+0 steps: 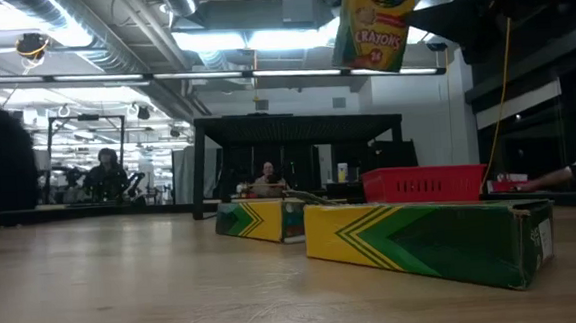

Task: Pick & Place Office Desk Supplies
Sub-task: Put the crayon box into the black bin

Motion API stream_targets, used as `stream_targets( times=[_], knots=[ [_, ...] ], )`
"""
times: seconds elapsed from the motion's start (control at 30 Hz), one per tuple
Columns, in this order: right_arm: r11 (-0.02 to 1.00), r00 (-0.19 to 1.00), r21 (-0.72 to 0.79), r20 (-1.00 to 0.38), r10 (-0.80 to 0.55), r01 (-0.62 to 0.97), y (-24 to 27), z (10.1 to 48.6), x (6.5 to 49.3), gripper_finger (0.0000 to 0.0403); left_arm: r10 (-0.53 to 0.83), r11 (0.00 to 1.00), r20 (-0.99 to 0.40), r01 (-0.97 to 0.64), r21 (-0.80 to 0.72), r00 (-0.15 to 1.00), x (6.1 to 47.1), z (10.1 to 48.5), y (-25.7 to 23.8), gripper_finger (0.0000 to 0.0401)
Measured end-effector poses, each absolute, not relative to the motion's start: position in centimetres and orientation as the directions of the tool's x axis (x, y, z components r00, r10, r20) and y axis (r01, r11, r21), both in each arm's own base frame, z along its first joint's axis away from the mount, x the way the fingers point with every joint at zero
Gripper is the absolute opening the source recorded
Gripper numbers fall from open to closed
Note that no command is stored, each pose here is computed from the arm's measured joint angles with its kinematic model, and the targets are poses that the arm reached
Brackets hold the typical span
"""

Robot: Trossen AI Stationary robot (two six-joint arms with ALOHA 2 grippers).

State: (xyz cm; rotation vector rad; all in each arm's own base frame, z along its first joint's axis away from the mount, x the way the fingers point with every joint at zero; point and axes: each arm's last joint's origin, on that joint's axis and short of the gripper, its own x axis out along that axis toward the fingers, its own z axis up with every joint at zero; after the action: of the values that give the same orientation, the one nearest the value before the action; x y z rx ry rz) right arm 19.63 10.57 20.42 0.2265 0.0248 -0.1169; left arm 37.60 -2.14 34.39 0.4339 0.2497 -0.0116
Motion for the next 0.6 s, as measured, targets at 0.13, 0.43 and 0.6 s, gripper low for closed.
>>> stream_targets(
  times=[0.13,0.43,0.6],
  knots=[
    [0.969,0.993,0.221,-0.038,-0.109,0.115,10.6,20.4,19.6,0.0315,0.073,0.904,-0.264,0.049,0.426,0.962,37.5,34.2,-2.0,0.0003],
    [0.970,0.994,0.219,-0.052,-0.094,0.103,10.7,20.3,19.6,0.0315,0.145,0.910,-0.323,0.002,0.415,0.935,36.8,34.2,0.1,0.0002],
    [0.968,0.989,0.210,-0.078,-0.127,0.141,10.6,19.9,19.6,0.0315,0.118,0.911,-0.288,0.012,0.413,0.950,36.3,35.0,-0.8,0.0002]
  ],
)
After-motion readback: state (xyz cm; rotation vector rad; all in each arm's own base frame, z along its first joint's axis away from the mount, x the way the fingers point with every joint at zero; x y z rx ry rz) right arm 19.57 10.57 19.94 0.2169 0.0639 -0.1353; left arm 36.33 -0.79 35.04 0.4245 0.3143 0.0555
